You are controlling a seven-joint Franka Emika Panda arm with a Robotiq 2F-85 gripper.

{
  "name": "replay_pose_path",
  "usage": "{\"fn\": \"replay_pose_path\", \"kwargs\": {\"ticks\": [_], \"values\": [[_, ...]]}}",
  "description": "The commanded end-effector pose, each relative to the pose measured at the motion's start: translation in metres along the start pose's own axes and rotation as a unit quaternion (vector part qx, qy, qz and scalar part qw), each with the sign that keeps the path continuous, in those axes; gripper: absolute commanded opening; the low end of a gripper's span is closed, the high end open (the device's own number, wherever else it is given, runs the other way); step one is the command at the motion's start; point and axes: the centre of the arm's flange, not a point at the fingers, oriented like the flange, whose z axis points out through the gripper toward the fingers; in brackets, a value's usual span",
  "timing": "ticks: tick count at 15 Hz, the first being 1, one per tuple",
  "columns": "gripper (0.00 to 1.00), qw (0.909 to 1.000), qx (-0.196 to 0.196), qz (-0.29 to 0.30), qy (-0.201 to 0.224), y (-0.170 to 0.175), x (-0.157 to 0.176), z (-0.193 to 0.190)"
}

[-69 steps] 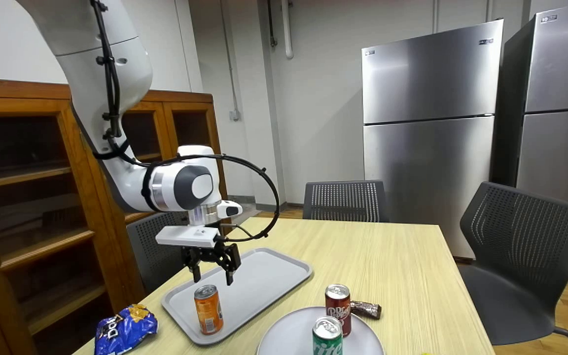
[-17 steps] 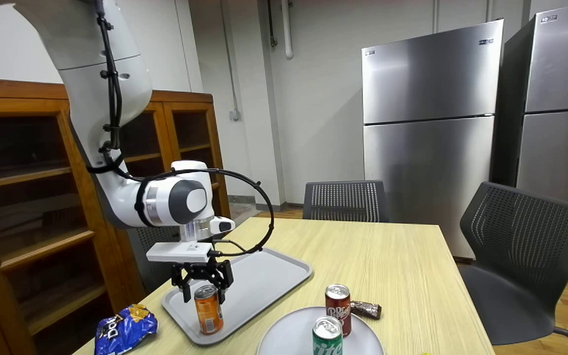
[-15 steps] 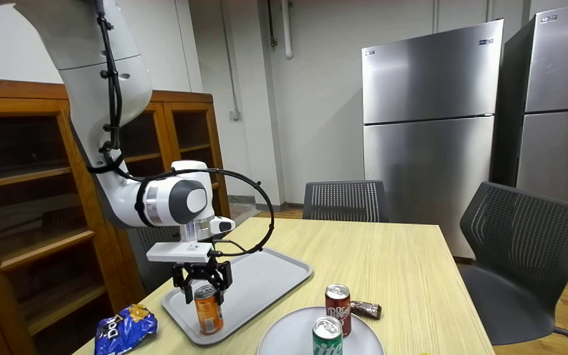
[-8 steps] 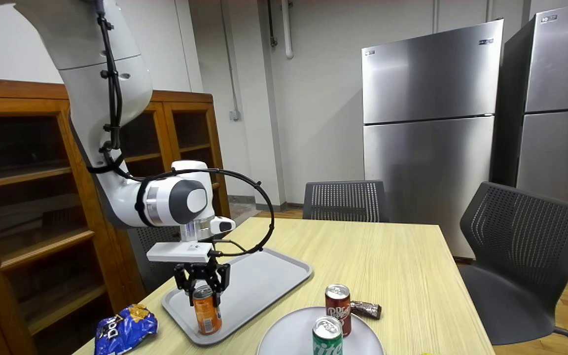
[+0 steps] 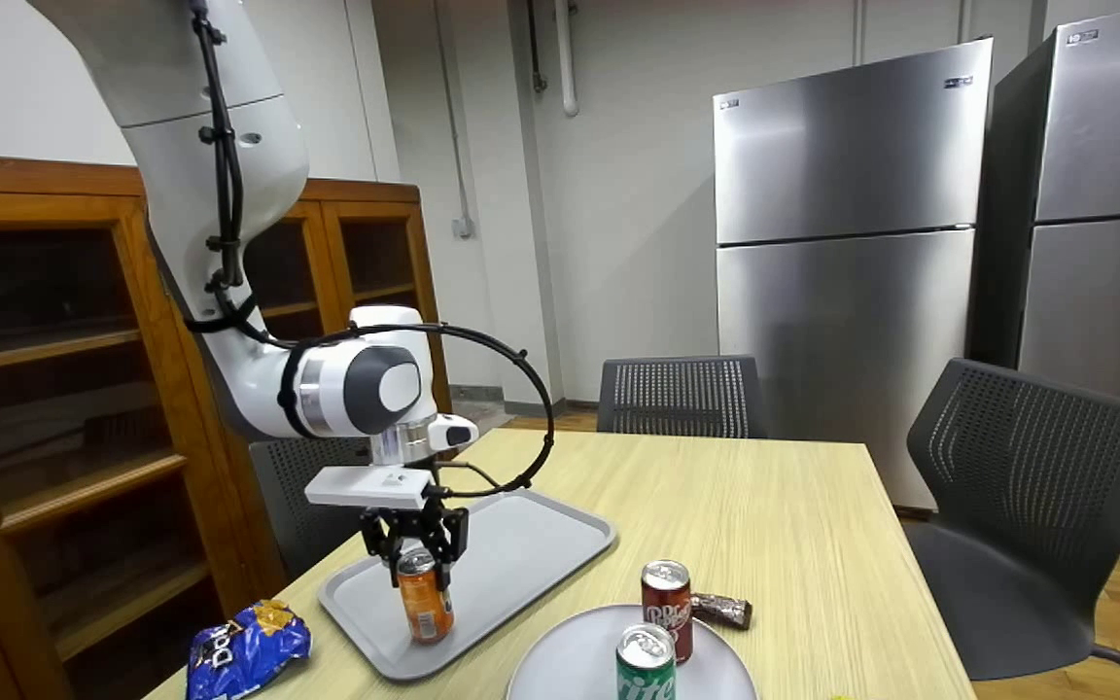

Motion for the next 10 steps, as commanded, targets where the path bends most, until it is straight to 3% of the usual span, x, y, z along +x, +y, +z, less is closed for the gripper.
{"fn": "replay_pose_path", "kwargs": {"ticks": [1, 10], "values": [[0.38, 0.9993, 0.001, 0.026, 0.026, 0.020, -0.004, -0.030], [0.38, 0.9916, 0.012, 0.120, 0.046, 0.084, -0.020, -0.049]]}}
